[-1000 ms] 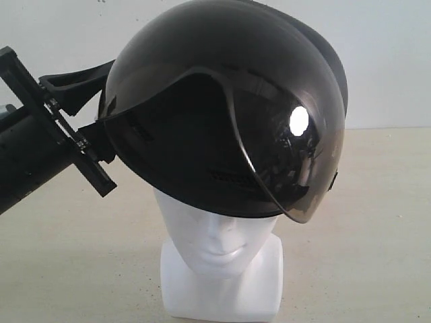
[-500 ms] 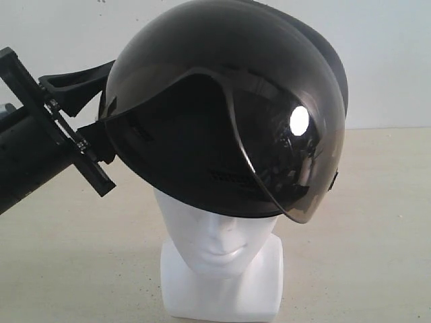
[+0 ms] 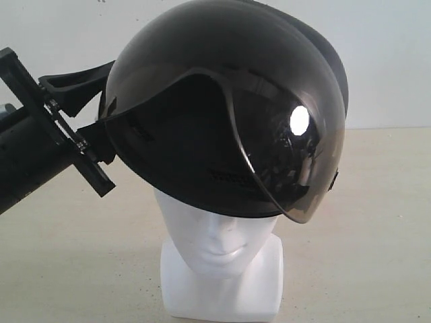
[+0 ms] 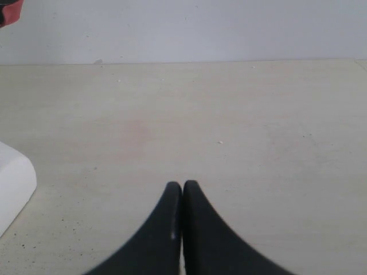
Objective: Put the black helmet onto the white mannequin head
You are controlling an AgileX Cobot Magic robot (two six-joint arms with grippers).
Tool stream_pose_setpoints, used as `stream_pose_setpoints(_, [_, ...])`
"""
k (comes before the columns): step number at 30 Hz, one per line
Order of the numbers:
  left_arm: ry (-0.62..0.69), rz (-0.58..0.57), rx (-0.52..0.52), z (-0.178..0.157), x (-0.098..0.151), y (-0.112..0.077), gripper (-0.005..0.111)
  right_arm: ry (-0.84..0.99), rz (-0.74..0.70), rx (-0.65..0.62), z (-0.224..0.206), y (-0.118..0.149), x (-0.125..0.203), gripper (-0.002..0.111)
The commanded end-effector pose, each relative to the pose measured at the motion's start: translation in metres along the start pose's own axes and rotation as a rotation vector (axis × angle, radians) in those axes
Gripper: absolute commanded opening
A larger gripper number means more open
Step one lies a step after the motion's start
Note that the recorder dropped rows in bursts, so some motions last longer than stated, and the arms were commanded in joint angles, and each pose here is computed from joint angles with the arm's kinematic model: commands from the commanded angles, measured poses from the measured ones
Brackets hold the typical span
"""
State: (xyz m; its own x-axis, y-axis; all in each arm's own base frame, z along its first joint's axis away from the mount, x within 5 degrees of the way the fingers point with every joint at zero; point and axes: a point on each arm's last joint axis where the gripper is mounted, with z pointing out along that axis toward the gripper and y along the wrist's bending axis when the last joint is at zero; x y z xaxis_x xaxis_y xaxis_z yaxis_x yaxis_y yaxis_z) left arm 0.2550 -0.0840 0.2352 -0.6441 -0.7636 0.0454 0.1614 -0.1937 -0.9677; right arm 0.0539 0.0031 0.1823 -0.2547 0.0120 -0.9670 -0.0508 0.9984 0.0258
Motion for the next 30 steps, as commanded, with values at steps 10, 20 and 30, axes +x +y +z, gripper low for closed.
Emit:
stream_pose_setpoints(10, [-0.055, 0.065, -0.147, -0.010, -0.009, 0.025, 0.066, -0.010, -0.010, 0.010, 0.000, -0.001, -0.001, 0.000])
stream_pose_setpoints(20, [-0.042, 0.069, -0.151, -0.010, -0.008, 0.026, 0.066, -0.010, -0.010, 0.010, 0.000, -0.001, -0.001, 0.000])
stream_pose_setpoints(30, [-0.032, 0.142, -0.081, -0.008, -0.005, 0.004, 0.077, -0.010, -0.010, 0.010, 0.000, -0.001, -0.001, 0.000])
